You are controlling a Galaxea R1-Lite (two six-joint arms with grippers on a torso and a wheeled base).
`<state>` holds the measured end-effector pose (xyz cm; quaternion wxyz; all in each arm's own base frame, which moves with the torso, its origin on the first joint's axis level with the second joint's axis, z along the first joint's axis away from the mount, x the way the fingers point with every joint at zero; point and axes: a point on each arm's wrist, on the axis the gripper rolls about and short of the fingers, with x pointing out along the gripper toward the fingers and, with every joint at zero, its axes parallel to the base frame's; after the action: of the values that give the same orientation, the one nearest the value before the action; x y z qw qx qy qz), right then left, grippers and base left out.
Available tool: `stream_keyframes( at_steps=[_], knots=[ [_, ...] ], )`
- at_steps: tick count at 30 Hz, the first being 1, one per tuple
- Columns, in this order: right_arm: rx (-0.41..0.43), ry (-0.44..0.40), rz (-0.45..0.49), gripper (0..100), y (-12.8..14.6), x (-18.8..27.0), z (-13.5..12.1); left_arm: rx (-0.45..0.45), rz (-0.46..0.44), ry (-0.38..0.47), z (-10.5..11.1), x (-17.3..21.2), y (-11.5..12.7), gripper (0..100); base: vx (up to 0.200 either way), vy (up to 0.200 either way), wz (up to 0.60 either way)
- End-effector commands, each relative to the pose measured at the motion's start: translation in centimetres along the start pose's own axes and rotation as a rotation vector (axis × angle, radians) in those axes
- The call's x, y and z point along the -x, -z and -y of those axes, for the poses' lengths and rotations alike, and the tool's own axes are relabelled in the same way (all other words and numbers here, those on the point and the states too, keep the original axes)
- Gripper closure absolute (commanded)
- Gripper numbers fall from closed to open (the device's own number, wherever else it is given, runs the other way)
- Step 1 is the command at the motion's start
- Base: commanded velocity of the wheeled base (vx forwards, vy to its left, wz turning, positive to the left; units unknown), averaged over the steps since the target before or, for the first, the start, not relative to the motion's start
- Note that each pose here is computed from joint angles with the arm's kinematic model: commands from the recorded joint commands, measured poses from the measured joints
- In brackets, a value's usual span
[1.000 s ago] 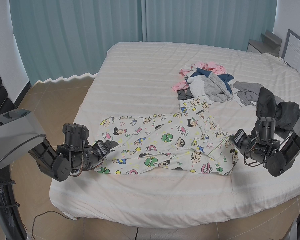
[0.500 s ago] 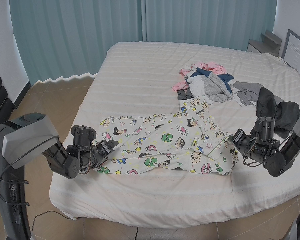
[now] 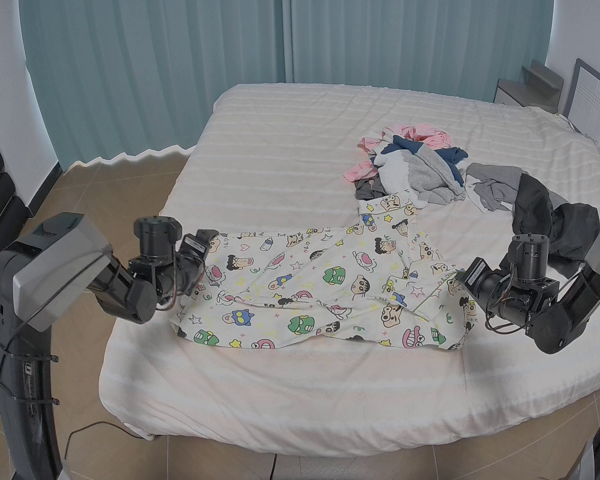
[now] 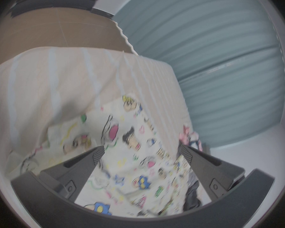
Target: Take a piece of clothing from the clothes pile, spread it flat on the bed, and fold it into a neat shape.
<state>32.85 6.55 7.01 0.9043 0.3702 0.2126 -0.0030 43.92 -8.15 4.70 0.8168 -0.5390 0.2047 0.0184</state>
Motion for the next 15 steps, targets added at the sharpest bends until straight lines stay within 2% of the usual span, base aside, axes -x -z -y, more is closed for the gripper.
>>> stream_keyframes(
  at_steps=[1, 5, 9, 10, 11, 12, 13, 15],
  knots=[
    [-0.002, 0.006, -0.001, 100, 0.0, 0.0, 0.2, 0.05, 0.062, 0.064, 1.8, 1.0, -3.2, 0, 0.0, 0.0, 0.0],
    [-0.002, 0.005, 0.0, 100, 0.0, 0.0, 0.2, 0.033, 0.061, 0.031, 0.9, 1.4, -3.2, 0, 0.0, 0.0, 0.0],
    [-0.001, 0.008, -0.005, 100, 0.1, 0.1, 0.2, -0.072, 0.018, -0.037, -1.0, 2.7, -2.6, 0, 0.0, 0.0, 0.0],
    [-0.001, 0.008, -0.005, 100, 0.1, 0.1, 0.2, -0.072, 0.018, -0.037, -1.0, 2.7, -2.6, 0, 0.0, 0.0, 0.0],
    [-0.001, 0.013, -0.009, 100, 0.2, 0.2, 0.4, -0.145, -0.049, -0.044, -1.9, 3.5, -2.2, 0, 0.0, 0.0, 0.0],
    [-0.001, 0.014, -0.01, 100, 0.2, 0.2, 0.4, -0.182, -0.087, -0.036, -2.4, 4.1, -2.2, 0, 0.0, 0.0, 0.0],
    [-0.001, 0.016, -0.012, 100, 0.3, 0.2, 0.4, -0.187, -0.093, -0.034, -2.5, 4.2, -2.2, 0, 0.0, 0.0, 0.0],
    [0.0, 0.021, -0.018, 100, 0.5, 0.4, 0.6, -0.299, -0.148, 0.025, -3.4, 5.3, -2.5, 0, 0.0, 0.0, 0.0]
  ],
)
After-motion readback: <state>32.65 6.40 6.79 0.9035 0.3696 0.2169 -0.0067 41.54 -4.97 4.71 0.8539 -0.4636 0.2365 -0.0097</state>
